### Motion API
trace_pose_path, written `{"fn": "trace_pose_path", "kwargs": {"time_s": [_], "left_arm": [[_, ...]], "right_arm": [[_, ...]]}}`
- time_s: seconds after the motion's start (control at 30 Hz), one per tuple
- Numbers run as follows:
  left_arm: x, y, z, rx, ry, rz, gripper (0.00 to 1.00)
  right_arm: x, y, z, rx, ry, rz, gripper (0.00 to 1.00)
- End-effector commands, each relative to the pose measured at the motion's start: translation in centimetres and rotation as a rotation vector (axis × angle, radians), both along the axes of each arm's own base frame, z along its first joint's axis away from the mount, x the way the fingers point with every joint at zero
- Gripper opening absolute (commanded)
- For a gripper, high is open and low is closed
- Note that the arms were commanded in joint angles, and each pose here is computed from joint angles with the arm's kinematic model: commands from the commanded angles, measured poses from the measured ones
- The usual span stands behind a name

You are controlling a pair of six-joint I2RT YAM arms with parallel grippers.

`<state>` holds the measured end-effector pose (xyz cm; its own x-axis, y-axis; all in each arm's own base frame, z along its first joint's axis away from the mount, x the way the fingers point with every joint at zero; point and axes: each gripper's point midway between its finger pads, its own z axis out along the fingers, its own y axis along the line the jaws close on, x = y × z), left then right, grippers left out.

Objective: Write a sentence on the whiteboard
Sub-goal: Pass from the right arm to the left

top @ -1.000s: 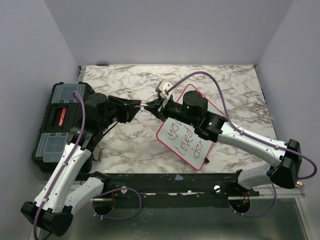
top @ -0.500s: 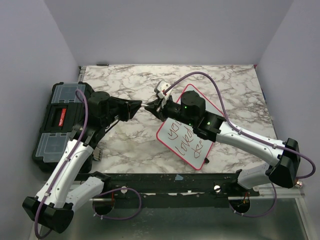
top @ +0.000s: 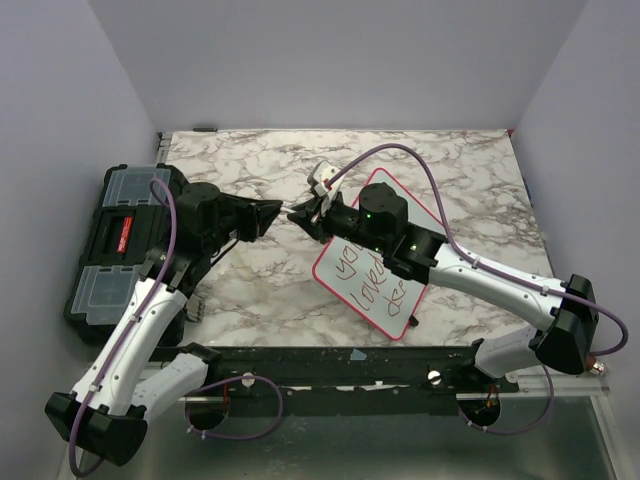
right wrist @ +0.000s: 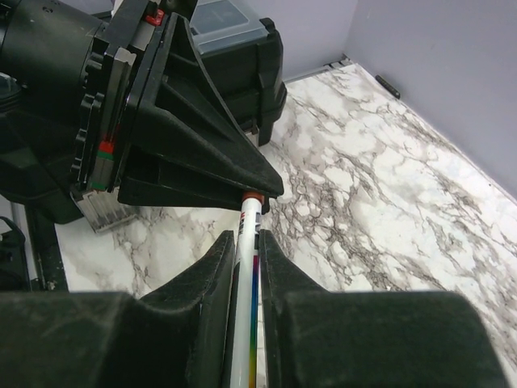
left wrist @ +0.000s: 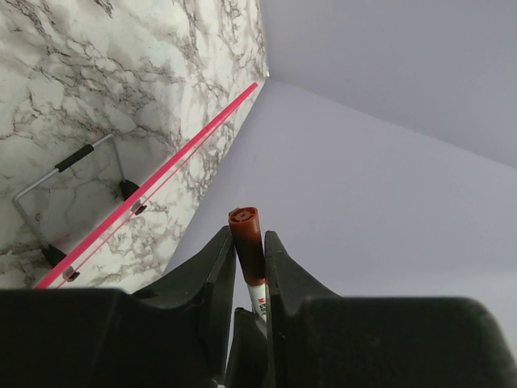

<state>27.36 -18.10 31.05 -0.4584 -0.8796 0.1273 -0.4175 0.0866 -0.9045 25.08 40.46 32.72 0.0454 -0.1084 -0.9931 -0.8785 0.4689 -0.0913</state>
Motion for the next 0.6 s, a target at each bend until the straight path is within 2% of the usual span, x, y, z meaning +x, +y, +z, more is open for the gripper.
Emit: {"fn": "trace_pose_path", "kwargs": {"time_s": [0.0,0.1,0.2,0.23,0.27,0.3,0.57], "left_arm": [[-1.9,-1.9,0.8,-0.012,-0.038,-0.122,0.0],[-1.8,-1.4,0.4,0.001,-0.032,-0.101,0.0],[-1.7,-0.8,-0.2,0.016,-0.018,-0.077,0.0],[-1.6,-0.5,-0.3,0.019,-0.016,-0.069,0.0],[-1.5,-0.3,-0.4,0.022,-0.015,-0.063,0.0],[-1.4,-0.1,-0.4,0.024,-0.018,-0.057,0.0],[-0.5,1.8,-0.8,0.083,-0.02,0.002,0.0]], "right_arm": [[-1.7,1.1,-0.3,0.03,0.021,0.058,0.26],[-1.9,0.5,0.2,0.03,0.022,0.051,0.42],[-2.1,-0.2,0.7,0.029,0.021,0.038,0.65],[-2.1,-0.5,1.0,0.034,0.02,0.033,0.75],[-2.2,-0.8,1.3,0.039,0.018,0.028,0.91],[-2.2,-1.1,1.5,0.041,0.018,0.022,0.99],[-3.7,-3.5,3.2,0.07,0.045,0.01,1.0]]}}
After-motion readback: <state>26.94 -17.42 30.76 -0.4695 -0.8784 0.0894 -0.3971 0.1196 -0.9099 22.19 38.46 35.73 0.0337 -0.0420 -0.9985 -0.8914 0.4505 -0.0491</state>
